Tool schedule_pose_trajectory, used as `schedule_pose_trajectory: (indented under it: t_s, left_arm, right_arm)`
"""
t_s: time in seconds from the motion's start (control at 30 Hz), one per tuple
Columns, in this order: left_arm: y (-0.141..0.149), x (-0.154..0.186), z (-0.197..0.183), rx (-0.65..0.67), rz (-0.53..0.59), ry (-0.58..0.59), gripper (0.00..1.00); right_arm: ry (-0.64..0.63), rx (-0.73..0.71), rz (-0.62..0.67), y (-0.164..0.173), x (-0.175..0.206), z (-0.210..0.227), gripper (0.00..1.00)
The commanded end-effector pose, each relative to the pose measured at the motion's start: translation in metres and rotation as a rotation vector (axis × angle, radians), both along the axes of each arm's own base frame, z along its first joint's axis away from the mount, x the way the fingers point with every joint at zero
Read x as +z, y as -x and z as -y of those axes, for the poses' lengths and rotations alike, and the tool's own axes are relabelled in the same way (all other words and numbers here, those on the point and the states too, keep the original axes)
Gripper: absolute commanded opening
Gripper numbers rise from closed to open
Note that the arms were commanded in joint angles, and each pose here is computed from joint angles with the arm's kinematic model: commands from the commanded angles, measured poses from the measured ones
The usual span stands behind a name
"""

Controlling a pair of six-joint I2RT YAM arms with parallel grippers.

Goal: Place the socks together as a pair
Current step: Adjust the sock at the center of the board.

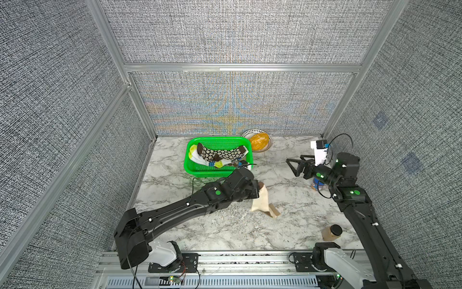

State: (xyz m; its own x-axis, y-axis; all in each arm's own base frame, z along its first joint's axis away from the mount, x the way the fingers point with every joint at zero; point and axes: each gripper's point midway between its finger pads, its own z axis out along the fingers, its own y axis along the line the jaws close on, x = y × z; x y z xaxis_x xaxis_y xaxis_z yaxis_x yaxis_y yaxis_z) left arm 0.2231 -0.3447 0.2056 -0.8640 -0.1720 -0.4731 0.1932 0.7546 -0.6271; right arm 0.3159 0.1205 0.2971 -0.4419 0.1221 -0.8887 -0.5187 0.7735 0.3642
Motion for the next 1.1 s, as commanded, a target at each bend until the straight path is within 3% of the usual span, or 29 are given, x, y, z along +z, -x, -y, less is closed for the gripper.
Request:
schedule_pose_trajectory:
  t_s: [0.0, 0.07, 0.23, 0.57, 0.67, 0.77, 1.07]
  left_arm:
    - [-0.015, 0.010, -0.016, 0.125, 0.045, 0.086, 0.00]
    - [-0.006, 0.028, -0.003, 0.022, 0.078, 0.130, 0.00]
    - [0.023, 0.067, 0.022, -0.087, 0.110, 0.180, 0.00]
    - [0.074, 0.098, 0.091, -0.186, 0.088, 0.270, 0.00]
    - [0.061, 0.079, 0.082, -0.081, 0.072, 0.242, 0.00]
    - [0.038, 0.069, 0.062, 0.035, 0.131, 0.205, 0.00]
    - [-0.020, -0.021, -0.032, 0.329, 0.024, 0.014, 0.00]
  right_arm:
    - [-0.009, 0.083, -0.001, 0.007, -0.006, -0.024, 0.98]
    - [0.011, 0.077, -0.001, 0.007, -0.011, -0.029, 0.98]
    - [0.027, 0.014, 0.007, 0.001, -0.008, -0.019, 0.98]
    - [0.036, -0.202, 0.064, -0.013, 0.029, 0.043, 0.98]
    - [0.055, -0.194, 0.063, -0.016, 0.033, 0.045, 0.98]
    - [0.041, -0.145, 0.047, -0.017, 0.026, 0.037, 0.98]
    - [0.067, 0.014, -0.077, -0.014, -0.029, -0.016, 0.98]
